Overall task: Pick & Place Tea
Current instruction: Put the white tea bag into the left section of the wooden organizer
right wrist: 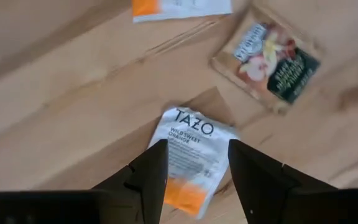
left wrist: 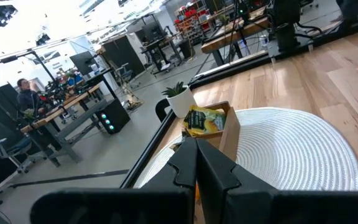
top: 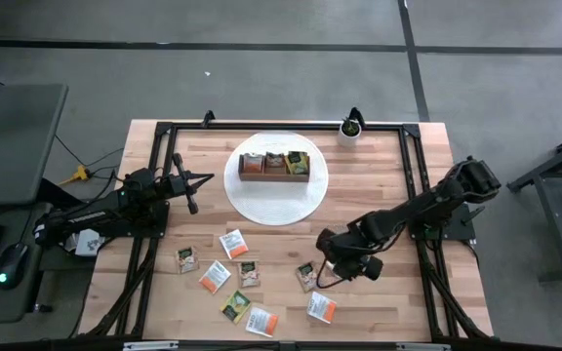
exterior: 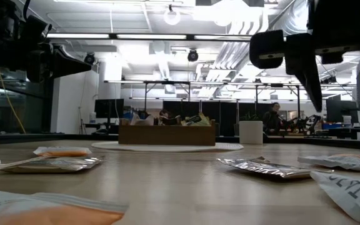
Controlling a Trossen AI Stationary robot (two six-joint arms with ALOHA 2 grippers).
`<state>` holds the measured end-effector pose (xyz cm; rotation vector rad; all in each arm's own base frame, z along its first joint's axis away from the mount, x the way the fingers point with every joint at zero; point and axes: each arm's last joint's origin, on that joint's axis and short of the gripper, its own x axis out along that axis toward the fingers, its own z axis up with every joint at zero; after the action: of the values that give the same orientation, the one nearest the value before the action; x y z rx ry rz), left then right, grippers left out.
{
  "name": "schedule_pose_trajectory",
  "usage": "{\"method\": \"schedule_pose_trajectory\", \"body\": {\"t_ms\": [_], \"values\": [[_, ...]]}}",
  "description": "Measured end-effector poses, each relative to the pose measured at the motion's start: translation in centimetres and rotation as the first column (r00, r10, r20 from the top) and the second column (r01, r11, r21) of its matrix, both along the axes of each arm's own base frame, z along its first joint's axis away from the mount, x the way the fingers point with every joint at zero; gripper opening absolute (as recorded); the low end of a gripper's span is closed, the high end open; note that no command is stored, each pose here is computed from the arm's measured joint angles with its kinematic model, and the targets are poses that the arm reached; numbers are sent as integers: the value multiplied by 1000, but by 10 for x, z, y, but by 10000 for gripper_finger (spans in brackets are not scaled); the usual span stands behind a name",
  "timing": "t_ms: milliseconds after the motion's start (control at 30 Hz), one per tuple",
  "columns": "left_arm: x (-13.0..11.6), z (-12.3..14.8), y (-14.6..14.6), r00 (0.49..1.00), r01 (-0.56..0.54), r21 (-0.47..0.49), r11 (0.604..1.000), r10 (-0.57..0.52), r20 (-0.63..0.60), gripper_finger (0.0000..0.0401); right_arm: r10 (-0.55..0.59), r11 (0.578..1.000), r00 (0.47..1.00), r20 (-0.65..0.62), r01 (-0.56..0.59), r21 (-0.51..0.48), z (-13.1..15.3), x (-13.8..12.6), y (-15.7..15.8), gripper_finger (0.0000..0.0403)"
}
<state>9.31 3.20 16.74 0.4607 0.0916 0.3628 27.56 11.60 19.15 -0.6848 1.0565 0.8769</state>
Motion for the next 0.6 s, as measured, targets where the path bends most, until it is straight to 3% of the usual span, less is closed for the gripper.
{"method": "schedule_pose_trajectory", "body": {"t_ms": [233, 600], "values": [[0, 0, 0, 1000, 0, 0, 1000, 0, 0, 1, 235, 971, 969, 75, -230, -69, -13, 12, 4, 156], [0, 0, 0, 1000, 1, 0, 1000, -1, 0, 1, 337, 938, 939, 60, -330, -107, -29, 13, 13, 152]]}}
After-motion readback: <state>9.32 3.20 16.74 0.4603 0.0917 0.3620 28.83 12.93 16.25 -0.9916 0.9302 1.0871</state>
